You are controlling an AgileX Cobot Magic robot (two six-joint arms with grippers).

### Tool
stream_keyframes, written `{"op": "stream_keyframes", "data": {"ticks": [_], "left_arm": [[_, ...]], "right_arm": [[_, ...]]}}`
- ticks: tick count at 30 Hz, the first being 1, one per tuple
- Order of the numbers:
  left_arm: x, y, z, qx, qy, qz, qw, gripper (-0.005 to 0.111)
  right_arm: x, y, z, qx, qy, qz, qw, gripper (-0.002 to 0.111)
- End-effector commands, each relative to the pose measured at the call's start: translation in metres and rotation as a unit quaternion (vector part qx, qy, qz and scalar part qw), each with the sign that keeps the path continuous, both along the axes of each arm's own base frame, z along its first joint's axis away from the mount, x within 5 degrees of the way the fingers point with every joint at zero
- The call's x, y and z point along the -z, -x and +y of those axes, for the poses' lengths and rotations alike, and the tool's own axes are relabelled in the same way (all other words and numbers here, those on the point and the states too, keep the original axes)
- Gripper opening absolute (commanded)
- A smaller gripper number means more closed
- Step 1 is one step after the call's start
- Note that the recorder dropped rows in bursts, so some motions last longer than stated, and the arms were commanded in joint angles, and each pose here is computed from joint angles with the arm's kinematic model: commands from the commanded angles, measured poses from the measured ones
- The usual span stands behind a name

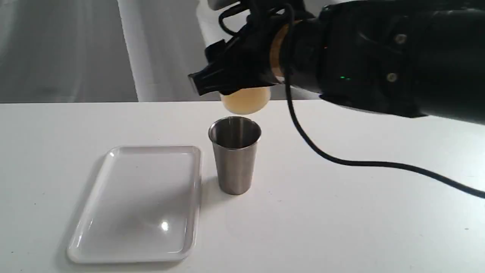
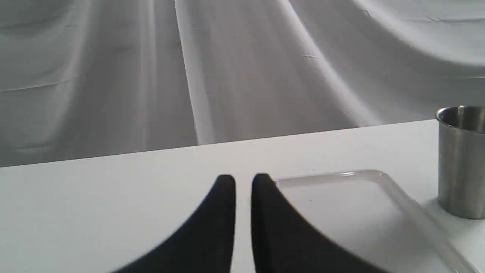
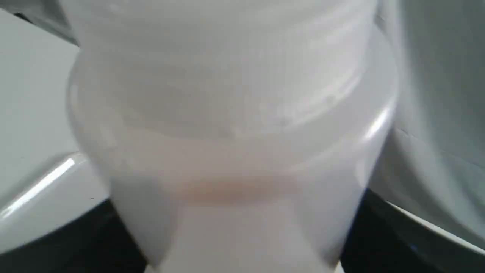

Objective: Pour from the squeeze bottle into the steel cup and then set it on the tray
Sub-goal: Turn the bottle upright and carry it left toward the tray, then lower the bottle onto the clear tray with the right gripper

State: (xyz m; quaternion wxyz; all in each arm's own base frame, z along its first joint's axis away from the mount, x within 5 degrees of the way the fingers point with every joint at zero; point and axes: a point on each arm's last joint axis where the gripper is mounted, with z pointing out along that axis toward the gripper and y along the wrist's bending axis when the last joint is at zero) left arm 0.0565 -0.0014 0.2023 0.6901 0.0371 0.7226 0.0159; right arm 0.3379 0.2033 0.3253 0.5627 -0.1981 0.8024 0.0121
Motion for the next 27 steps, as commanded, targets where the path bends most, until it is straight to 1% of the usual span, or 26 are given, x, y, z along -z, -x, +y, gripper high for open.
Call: {"op": "stream_keyframes", "data": {"ticks": [1, 6, 11, 16, 22, 27], "left_arm": [[0.001, 0.0, 0.0, 0.003, 0.0, -0.001, 1.0, 0.008], [0.001, 0.0, 0.0, 0.003, 0.0, -0.001, 1.0, 0.008], [0.001, 0.0, 0.0, 0.003, 0.0, -0.001, 1.0, 0.008], [0.001, 0.0, 0.0, 0.003, 0.001, -0.001, 1.0, 0.008], [0.001, 0.0, 0.0, 0.003, 0.001, -0.001, 1.0, 0.008], [0.001, 0.0, 0.0, 0.003, 0.0, -0.001, 1.0, 0.008]], "right_arm": [[0.0, -0.008, 0.016, -0.048, -0.016, -0.007, 0.999, 0.029], [0.015, -0.026, 0.042, -0.103, -0.04, -0.002, 0.994, 0.029], [0.028, -0.039, 0.061, -0.144, -0.055, -0.008, 0.988, 0.029], [0.044, -0.05, 0.071, -0.152, -0.056, 0.001, 0.987, 0.029], [0.06, -0.053, 0.084, -0.196, -0.072, 0.0, 0.978, 0.029], [0.072, -0.056, 0.086, -0.197, -0.06, 0.007, 0.979, 0.029]]}}
